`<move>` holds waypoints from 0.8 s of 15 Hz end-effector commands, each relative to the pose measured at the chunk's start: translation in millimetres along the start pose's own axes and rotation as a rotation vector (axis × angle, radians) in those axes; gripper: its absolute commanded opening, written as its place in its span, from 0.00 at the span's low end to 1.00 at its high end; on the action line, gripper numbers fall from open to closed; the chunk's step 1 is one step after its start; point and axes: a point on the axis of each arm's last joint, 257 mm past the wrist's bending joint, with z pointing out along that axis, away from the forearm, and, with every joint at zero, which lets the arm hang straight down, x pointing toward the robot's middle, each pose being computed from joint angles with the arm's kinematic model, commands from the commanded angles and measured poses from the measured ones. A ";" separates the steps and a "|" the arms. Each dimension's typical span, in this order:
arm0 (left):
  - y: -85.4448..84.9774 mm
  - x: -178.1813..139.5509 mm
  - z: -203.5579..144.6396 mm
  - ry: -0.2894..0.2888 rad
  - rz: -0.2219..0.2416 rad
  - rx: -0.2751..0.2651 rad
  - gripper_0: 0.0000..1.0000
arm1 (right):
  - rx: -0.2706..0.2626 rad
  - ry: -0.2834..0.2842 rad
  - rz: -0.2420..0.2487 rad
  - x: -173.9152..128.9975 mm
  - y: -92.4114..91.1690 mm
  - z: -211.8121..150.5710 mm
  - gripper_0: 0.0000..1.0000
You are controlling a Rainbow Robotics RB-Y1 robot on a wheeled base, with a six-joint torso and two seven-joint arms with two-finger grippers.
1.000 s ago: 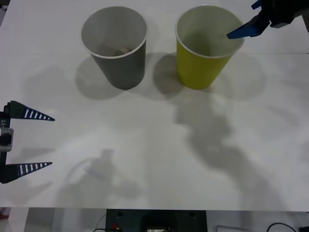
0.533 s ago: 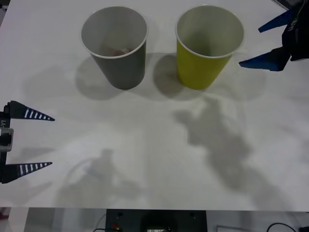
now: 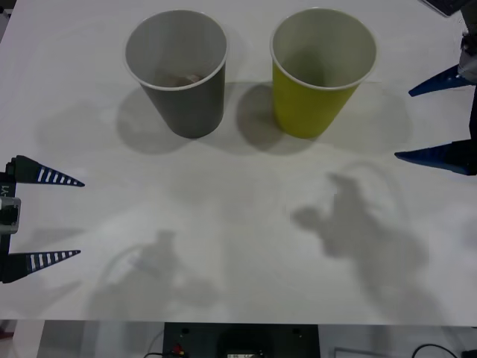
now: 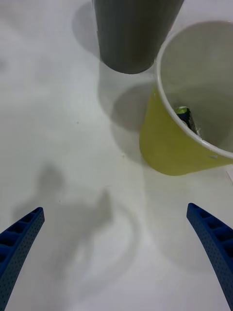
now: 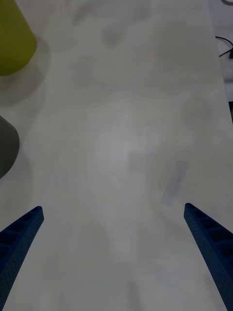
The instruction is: Put the can into the green bin and the plastic bottle into the gray bin
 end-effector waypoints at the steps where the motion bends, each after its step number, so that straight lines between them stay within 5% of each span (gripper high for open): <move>1: 0.0 0.0 0.0 0.000 0.000 0.000 1.00 | -0.031 0.002 -0.064 19.5 16.5 0.6 1.00; 4: 0.0 0.0 0.0 0.000 0.000 0.000 1.00 | -0.063 0.004 -0.128 37.8 34.0 3.5 1.00; 12: 0.0 0.0 0.0 0.000 0.000 0.000 1.00 | -0.074 -0.027 -0.191 70.0 64.6 12.7 1.00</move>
